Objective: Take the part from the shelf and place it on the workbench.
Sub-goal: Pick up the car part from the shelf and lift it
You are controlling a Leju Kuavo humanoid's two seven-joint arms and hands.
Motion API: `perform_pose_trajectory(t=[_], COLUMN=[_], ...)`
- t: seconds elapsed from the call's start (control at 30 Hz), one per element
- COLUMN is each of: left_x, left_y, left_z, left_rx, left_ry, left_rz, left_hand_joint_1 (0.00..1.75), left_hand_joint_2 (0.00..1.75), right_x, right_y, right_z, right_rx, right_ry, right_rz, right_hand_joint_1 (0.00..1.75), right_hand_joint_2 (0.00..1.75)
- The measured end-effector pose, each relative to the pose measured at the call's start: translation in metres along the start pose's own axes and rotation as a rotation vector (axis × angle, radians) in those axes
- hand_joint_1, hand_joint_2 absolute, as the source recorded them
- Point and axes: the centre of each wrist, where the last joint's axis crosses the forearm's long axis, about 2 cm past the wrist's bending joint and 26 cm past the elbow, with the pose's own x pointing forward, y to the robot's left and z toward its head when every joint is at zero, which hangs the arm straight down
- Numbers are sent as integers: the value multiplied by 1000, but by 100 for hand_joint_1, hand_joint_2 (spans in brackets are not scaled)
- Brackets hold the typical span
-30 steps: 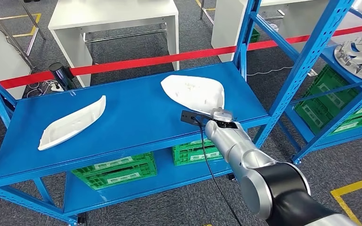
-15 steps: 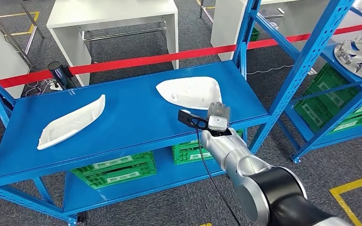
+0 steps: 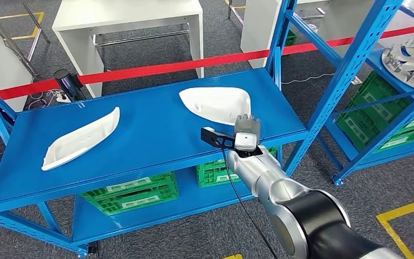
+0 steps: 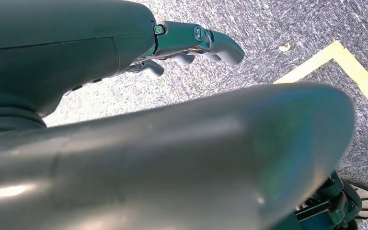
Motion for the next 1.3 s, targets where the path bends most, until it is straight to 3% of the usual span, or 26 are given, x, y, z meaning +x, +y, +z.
perform_pose_trajectory(t=[0.5,0.57,0.73,0.87,1.3], left_x=[0,0,2,2,3], left_y=[0,0,1,1,1], left_z=[0,0,0,0,0], left_rx=[-1,0,0,0,0], left_ry=[6,5,2,4,4], left_rz=[-9,-11,-16,-17,-18], left_hand_joint_1=[0,0,0,0,0], left_hand_joint_2=[0,0,0,0,0], right_x=[7,7,-2,-3,-1], right_y=[-17,-31,-98,-120,-127], right_z=[-2,-5,-14,-14,-14], right_rx=[-30,-70,-213,-257,-278], right_ry=[-9,-9,3,0,3], right_rz=[28,35,71,89,107], right_hand_joint_1=[0,0,0,0,0], right_hand_joint_2=[175,175,175,175,175])
